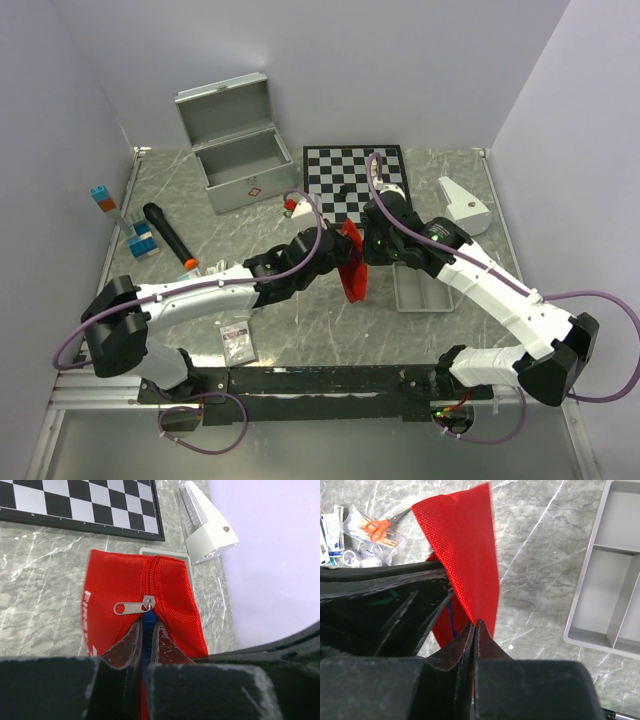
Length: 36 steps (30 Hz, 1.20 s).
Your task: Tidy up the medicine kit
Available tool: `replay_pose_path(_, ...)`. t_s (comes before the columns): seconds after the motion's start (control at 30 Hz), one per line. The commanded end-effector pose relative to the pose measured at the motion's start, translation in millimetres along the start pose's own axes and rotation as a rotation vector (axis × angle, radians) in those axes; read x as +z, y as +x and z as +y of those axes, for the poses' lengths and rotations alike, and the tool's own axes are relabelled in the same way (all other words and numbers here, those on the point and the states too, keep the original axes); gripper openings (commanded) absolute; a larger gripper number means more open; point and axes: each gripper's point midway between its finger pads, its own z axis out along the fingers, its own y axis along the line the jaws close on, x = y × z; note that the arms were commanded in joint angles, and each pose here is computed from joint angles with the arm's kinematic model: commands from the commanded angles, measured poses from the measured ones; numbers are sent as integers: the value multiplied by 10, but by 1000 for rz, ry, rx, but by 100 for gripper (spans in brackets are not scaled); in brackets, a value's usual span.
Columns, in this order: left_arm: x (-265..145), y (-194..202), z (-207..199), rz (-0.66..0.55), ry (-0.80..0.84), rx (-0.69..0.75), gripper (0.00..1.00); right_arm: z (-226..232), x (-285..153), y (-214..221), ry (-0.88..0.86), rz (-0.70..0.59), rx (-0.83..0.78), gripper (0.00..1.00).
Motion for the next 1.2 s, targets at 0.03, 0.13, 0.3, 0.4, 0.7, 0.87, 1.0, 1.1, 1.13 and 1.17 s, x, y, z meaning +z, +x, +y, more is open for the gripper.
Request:
replay_pose_path(0.03, 80, -18, -115, 14, 15, 9, 8, 4, -116, -94, -17, -43, 2, 0)
replay_pose_path(0.13, 49, 25, -128, 40, 40, 48, 30, -15, -140, -138, -2, -54, -8, 0)
replay_pose_path(0.3, -98, -70, -163, 36, 70, 82, 74, -87, -120, -199, 44, -70, -33, 0)
replay_pose_path(0.4, -227, -167, -132, 26, 61, 95, 82, -143, -92, -219, 76, -77, -51, 0)
replay_pose_path(0.7, -908, -573, 609, -98, -113, 92, 78, -336, -77, -209, 147, -97, -142, 0)
replay_pose_path(0.87, -1006, -509, 1316, -78, -283, 28, 77, -314, 60, -1, 105, -52, -156, 0)
replay_pose_path(1.0, -987, -357, 1915, 15, -493, 45, 79, -289, 123, 117, 98, -21, -169, 0)
replay_pose_path(1.1, -971, -199, 2116, 82, -541, 54, 81, -290, 130, 142, 97, -20, -176, 0)
replay_pose_path(1.13, -972, -172, 2138, 87, -540, 53, 82, -295, 128, 143, 98, -22, -176, 0)
replay_pose_path(1.17, -973, -155, 2135, 88, -529, 47, 83, -300, 133, 153, 99, -22, -179, 0)
